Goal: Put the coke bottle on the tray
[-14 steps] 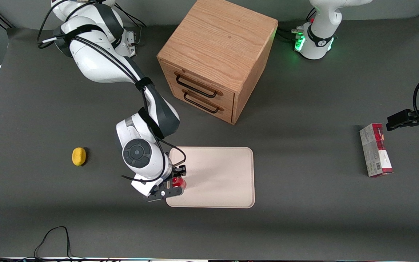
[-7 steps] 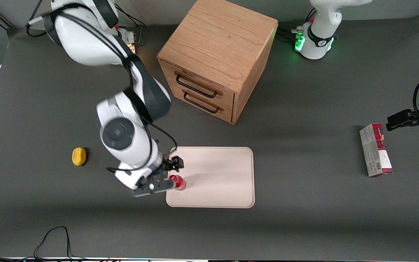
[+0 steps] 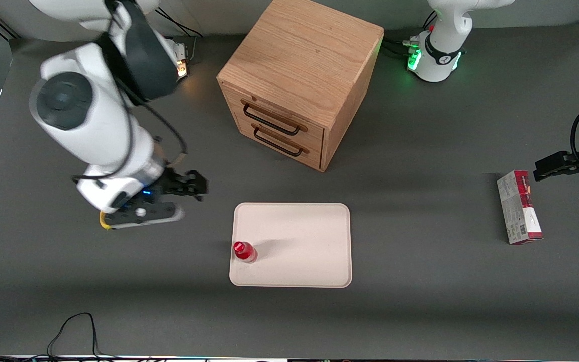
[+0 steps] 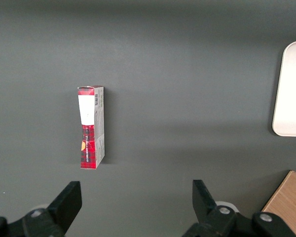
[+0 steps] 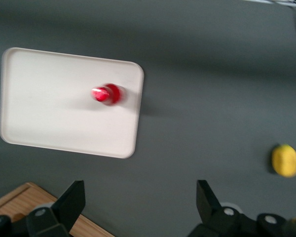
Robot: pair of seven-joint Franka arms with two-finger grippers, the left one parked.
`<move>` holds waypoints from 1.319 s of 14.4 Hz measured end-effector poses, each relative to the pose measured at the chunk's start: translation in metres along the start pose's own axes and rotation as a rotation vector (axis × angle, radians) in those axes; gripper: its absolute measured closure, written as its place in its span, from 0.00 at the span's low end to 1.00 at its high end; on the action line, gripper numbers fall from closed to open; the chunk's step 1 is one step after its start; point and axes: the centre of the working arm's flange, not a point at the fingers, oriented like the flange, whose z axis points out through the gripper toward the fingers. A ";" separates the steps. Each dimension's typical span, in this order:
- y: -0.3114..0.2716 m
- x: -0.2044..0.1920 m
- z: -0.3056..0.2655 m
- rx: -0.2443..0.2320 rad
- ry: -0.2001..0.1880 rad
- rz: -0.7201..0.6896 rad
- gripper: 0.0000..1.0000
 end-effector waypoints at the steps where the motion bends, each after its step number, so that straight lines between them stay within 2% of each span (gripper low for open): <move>1: 0.027 -0.006 -0.005 -0.006 -0.007 0.025 0.00; 3: 0.084 -0.018 -0.015 -0.008 -0.010 0.048 0.00; 6: 0.167 -0.038 -0.023 0.018 -0.014 0.074 0.00; 8: 0.201 -0.051 -0.024 0.020 -0.015 0.080 0.00; 14: 0.238 -0.069 -0.032 0.015 -0.002 0.073 0.00; 19: 0.244 -0.070 -0.032 0.014 -0.004 0.060 0.00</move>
